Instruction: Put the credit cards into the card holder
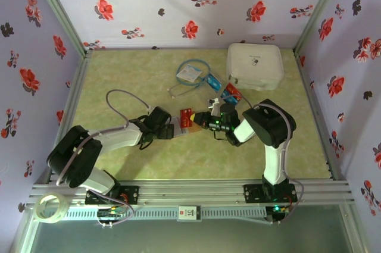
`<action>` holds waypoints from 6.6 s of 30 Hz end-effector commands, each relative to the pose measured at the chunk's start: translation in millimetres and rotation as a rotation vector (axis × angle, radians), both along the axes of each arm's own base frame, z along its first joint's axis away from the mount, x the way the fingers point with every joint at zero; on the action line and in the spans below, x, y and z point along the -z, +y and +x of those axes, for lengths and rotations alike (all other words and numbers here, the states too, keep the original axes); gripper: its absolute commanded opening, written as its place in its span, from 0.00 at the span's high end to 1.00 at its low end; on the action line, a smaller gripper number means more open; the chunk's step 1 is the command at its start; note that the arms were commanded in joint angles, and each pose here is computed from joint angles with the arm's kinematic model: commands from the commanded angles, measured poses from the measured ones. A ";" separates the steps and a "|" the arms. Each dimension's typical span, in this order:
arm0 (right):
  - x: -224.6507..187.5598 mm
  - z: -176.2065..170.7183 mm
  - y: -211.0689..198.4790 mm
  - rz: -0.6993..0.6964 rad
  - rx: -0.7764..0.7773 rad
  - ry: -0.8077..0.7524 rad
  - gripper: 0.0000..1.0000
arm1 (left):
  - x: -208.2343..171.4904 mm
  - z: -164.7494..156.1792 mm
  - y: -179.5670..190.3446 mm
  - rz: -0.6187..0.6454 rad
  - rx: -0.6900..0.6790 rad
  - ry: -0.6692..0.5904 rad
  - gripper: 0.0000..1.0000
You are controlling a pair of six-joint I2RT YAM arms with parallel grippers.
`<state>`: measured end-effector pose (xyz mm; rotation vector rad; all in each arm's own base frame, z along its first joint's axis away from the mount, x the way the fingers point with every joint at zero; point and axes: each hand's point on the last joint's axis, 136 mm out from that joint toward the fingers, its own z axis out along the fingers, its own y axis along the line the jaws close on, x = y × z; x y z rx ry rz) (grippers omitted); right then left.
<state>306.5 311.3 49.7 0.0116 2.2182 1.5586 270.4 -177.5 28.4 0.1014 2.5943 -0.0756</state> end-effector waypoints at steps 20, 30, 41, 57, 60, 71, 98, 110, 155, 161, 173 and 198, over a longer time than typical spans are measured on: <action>6.2 5.2 -11.2 0.016 0.020 0.010 1.00 | 1.4 0.4 2.7 0.036 -0.001 0.001 0.00; 5.7 3.6 -9.6 0.036 0.010 0.018 1.00 | 8.9 -1.3 4.9 0.049 -0.003 0.013 0.00; -11.4 10.2 -6.7 0.071 0.014 -0.007 1.00 | 10.4 -2.3 6.0 0.049 -0.005 0.015 0.00; 1.4 14.8 -2.5 0.065 0.007 0.018 1.00 | 11.5 -2.4 6.6 0.052 -0.006 0.016 0.00; 4.0 14.3 -2.2 0.065 0.004 0.025 1.00 | 11.4 -2.5 6.4 0.052 -0.005 0.016 0.00; 4.1 7.8 -1.7 0.086 -0.017 0.037 1.00 | 12.0 -2.5 6.4 0.054 -0.005 0.017 0.00; 12.2 8.6 -4.5 0.085 0.000 0.050 1.00 | 11.0 -2.8 6.8 0.055 -0.002 0.017 0.00; 21.7 5.2 -2.9 0.072 -0.024 0.071 1.00 | 12.3 -2.9 6.9 0.055 -0.004 0.019 0.00; -7.7 -22.5 -2.2 0.048 0.044 0.029 1.00 | -9.6 20.0 28.4 0.063 -0.001 -0.020 0.00; -25.2 -10.3 -2.8 0.015 0.081 -0.012 1.00 | -1.7 14.4 30.2 0.050 -0.012 -0.006 0.00; -22.9 11.3 5.3 0.035 0.145 -0.013 1.00 | 5.8 11.0 30.0 0.041 -0.011 0.005 0.00; -8.4 12.1 22.5 0.029 0.105 -0.003 1.00 | 15.8 6.7 31.3 0.038 -0.012 0.020 0.00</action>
